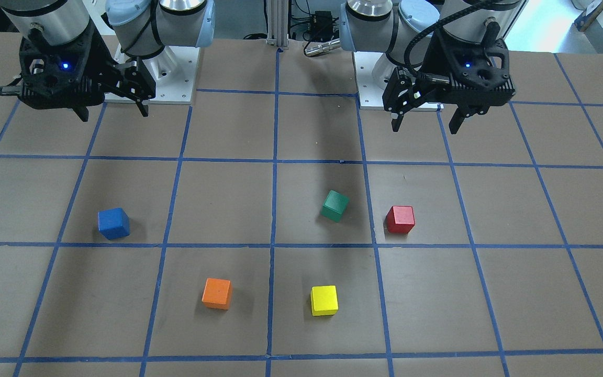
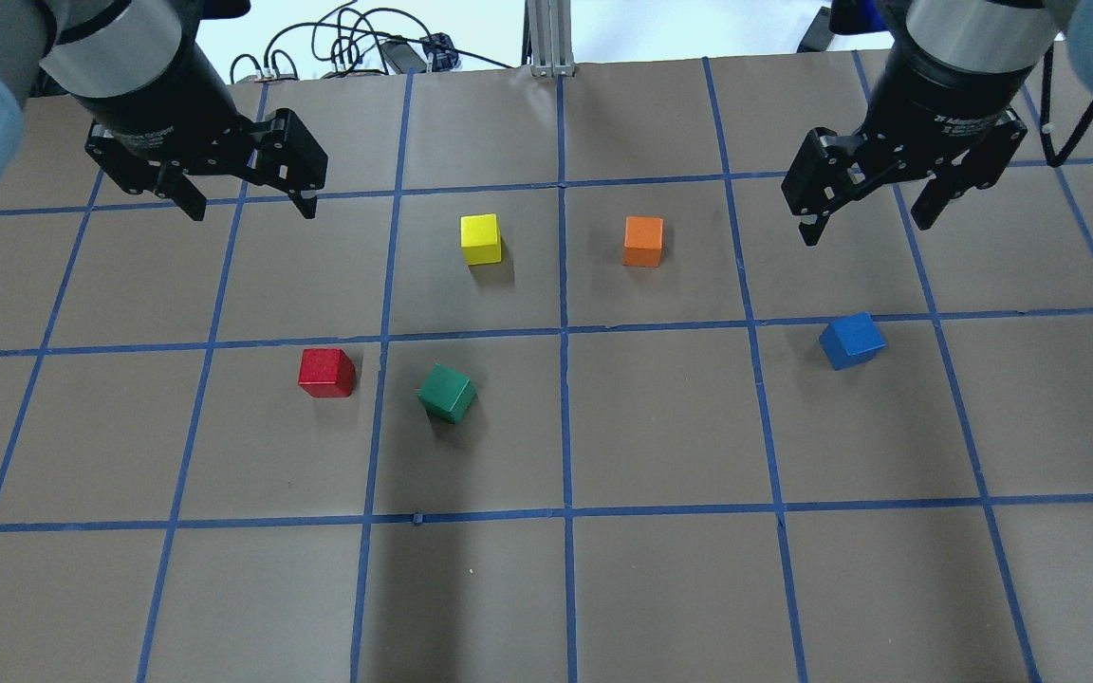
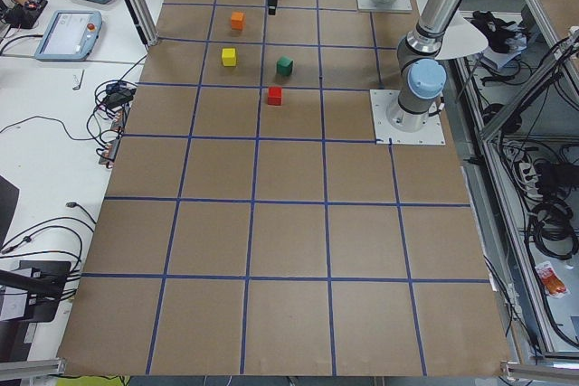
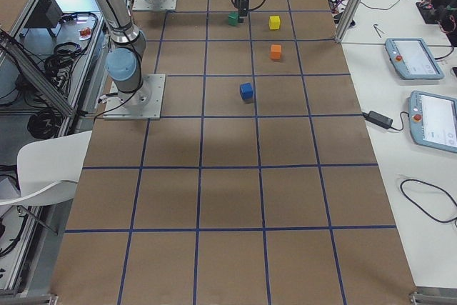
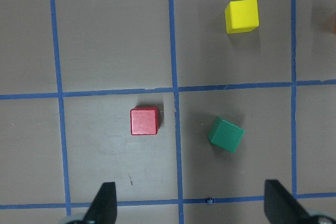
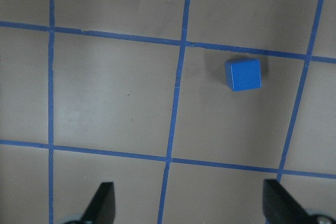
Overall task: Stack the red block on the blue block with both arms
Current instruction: 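Move the left gripper down over the red cube, then close the left gripper on the red cube and lift it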
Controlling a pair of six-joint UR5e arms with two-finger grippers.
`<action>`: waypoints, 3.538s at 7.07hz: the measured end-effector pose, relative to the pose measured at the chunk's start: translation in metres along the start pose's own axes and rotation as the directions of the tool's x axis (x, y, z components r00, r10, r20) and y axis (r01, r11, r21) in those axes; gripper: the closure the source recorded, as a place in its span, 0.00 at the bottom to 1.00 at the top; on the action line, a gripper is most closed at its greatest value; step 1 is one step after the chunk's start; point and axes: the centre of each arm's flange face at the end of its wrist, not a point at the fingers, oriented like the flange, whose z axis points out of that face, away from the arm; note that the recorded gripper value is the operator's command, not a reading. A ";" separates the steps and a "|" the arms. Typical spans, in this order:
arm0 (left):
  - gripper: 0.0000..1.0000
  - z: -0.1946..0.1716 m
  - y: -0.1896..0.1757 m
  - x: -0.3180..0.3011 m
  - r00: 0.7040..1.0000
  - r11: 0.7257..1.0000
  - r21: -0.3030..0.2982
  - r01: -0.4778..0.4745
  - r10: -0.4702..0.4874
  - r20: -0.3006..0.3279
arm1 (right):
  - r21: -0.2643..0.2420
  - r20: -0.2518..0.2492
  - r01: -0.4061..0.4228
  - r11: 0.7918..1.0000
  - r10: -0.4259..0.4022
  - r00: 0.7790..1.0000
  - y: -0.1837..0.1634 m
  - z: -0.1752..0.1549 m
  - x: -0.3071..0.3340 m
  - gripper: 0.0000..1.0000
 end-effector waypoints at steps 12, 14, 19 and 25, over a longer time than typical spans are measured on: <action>0.00 0.216 -0.010 -0.052 0.999 0.990 -0.133 -0.048 0.047 -0.010 | 0.018 -0.003 -0.013 1.000 0.013 1.000 0.009 -0.009 -0.001 0.00; 0.00 0.270 -0.005 -0.052 0.999 0.987 -0.150 -0.051 0.050 -0.011 | 0.015 -0.002 -0.012 1.000 0.012 1.000 0.009 -0.007 -0.001 0.00; 0.42 0.331 -0.006 -0.058 0.999 0.987 -0.154 -0.044 0.045 0.005 | 0.013 -0.001 -0.015 1.000 0.015 1.000 0.009 -0.006 0.000 0.00; 1.00 0.300 -0.022 -0.051 0.999 0.989 -0.140 0.040 -0.039 0.013 | 0.013 -0.002 -0.016 1.000 0.016 1.000 0.009 -0.006 0.001 0.00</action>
